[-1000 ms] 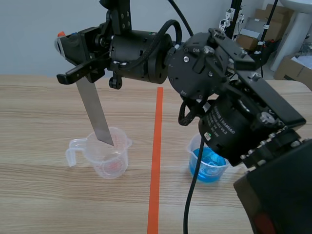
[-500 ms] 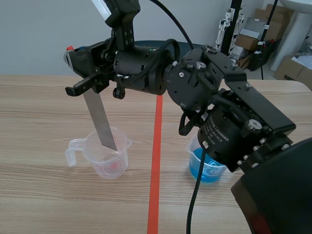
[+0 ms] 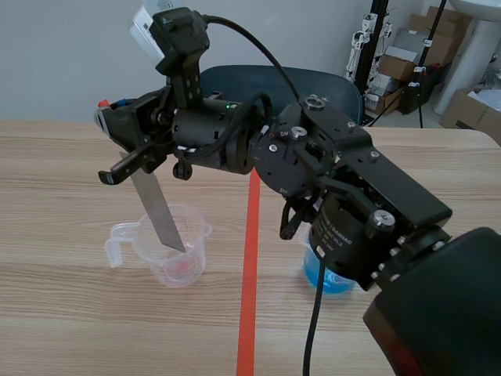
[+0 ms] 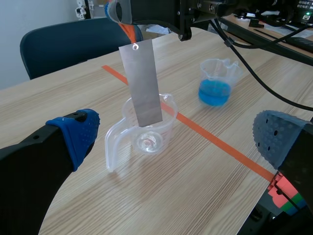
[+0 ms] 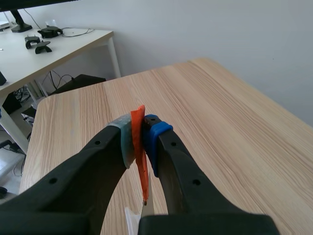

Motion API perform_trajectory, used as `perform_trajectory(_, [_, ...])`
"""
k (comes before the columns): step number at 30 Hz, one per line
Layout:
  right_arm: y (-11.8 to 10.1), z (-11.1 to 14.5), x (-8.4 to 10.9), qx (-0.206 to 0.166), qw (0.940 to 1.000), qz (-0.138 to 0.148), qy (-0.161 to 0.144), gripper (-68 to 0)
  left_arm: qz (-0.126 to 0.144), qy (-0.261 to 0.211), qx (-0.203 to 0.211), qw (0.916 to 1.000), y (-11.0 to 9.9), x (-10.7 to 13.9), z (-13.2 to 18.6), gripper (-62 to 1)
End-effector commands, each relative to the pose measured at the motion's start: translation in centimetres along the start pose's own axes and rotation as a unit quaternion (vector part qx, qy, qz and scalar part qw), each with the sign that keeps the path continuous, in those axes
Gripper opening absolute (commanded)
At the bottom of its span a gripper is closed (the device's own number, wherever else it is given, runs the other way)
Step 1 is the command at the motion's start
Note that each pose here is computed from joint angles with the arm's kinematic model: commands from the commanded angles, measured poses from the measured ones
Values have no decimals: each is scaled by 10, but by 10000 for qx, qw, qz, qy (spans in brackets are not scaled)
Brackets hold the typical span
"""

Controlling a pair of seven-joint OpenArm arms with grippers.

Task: Do the redox reaction experiment. put the plate into the left beaker

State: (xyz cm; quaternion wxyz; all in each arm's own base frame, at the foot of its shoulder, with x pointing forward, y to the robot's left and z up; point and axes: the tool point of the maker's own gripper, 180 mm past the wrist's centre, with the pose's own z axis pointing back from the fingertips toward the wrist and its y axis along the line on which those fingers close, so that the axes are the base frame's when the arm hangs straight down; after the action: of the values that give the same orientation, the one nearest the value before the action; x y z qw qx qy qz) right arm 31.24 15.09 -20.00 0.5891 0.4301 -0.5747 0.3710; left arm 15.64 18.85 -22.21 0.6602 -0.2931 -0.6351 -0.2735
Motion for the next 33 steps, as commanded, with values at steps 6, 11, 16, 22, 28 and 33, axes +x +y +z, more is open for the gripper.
perform_trajectory(6, [-3, -4, 1, -9, 9999, 18, -147, -678, 14, -116, 47, 9999, 1, 5, 1, 14])
perform_trajectory(11, [-4, -3, -2, -28, 9999, 13, -168, -678, 14, -116, 47, 9999, 1, 5, 1, 14])
perform_trajectory(16, [-5, -2, -6, -28, 9997, 109, -202, -678, 14, -116, 47, 9999, 1, 5, 1, 14])
perform_trajectory(22, [-6, -1, -15, -50, 9997, 145, -198, -678, 14, -114, 47, 9999, 1, 5, 1, 14])
perform_trajectory(28, [-3, 0, -24, 35, 9995, 156, -275, -678, 14, -114, 47, 9999, 1, 5, 1, 14])
perform_trajectory(33, [13, -4, -26, 319, 9986, 227, -355, -678, 14, -114, 47, 9999, 1, 5, 1, 14])
